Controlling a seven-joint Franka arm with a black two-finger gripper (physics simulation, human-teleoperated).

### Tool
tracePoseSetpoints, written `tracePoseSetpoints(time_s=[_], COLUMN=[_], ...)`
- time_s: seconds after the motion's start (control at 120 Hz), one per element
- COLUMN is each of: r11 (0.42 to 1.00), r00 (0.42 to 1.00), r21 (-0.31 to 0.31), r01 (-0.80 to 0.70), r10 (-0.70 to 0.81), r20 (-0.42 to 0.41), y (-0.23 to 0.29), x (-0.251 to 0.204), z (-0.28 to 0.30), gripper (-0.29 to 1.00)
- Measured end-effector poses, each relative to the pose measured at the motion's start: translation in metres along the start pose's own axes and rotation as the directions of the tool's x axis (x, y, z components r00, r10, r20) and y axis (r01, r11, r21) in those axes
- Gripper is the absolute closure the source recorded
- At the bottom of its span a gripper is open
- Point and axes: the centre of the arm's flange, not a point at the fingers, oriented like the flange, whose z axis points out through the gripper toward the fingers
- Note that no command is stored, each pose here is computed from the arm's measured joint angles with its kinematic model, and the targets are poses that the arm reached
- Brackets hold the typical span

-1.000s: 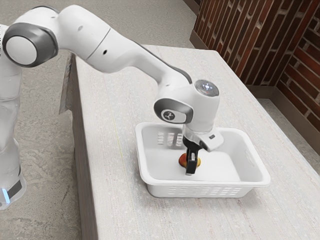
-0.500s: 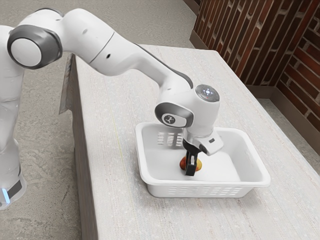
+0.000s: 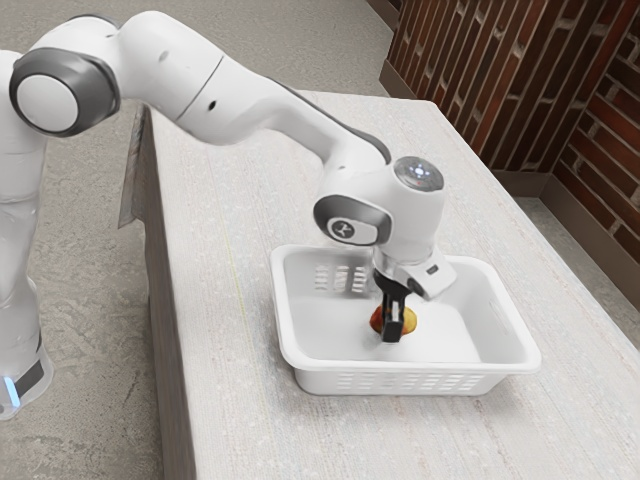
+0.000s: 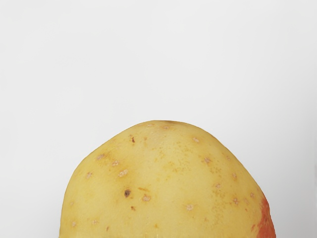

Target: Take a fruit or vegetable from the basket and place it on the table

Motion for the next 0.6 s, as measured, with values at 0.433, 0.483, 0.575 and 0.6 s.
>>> tracePoseSetpoints(time_s=[0.433, 0.483, 0.575, 0.6], r11=[0.981, 0.971, 0.951, 0.946], r00=[0.992, 0.984, 0.964, 0.958], r21=[0.143, 0.163, 0.185, 0.187], r01=[0.13, 0.176, 0.248, 0.263], r10=[-0.128, -0.179, -0.261, -0.279], r20=[-0.021, 0.005, 0.053, 0.065], y=[-0.083, -0.115, -0.169, -0.182], x=[0.026, 0.016, -0.003, -0.008], z=[-0.152, -0.153, -0.149, -0.147], gripper=[0.36, 0.36, 0.35, 0.36])
